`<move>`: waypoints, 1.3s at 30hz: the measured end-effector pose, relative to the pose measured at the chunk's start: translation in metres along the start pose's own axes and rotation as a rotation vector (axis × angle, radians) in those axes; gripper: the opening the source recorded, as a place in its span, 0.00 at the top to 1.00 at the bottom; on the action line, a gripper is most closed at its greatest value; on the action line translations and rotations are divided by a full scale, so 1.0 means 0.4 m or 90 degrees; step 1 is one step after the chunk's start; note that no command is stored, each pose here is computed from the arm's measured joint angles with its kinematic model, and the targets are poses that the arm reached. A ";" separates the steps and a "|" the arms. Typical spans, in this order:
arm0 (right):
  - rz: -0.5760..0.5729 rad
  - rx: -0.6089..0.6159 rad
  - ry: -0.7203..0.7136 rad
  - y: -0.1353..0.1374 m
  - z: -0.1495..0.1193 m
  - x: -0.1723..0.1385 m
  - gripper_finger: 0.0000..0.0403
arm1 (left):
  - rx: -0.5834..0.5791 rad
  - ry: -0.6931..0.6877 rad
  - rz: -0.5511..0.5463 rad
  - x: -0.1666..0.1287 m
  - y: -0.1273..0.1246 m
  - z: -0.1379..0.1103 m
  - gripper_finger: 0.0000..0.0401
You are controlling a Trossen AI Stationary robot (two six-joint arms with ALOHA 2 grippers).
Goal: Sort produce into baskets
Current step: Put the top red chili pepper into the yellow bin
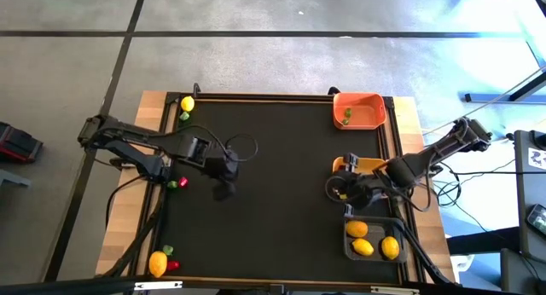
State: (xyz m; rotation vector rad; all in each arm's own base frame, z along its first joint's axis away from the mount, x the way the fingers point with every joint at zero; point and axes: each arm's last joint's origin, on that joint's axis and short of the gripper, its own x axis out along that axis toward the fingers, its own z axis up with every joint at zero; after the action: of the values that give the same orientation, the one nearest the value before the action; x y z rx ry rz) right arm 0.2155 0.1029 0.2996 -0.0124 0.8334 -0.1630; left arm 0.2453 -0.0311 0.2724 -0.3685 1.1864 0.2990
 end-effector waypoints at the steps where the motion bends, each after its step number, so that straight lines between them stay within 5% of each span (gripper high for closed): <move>1: -0.001 -0.001 -0.003 -0.002 0.003 0.002 0.51 | -0.016 0.020 0.012 0.008 0.004 -0.012 0.30; 12: -0.013 -0.026 -0.014 -0.002 0.005 0.003 0.51 | -0.193 0.190 0.149 0.077 0.060 -0.118 0.30; 39: -0.014 -0.028 -0.014 -0.002 0.005 0.003 0.51 | -0.266 0.404 0.243 0.231 0.156 -0.245 0.32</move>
State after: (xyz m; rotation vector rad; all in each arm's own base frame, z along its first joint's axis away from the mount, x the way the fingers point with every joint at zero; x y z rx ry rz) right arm 0.2176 0.1020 0.3000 -0.0649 0.8152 -0.1648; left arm 0.1693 -0.0140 0.1464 -0.6285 1.8252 0.8105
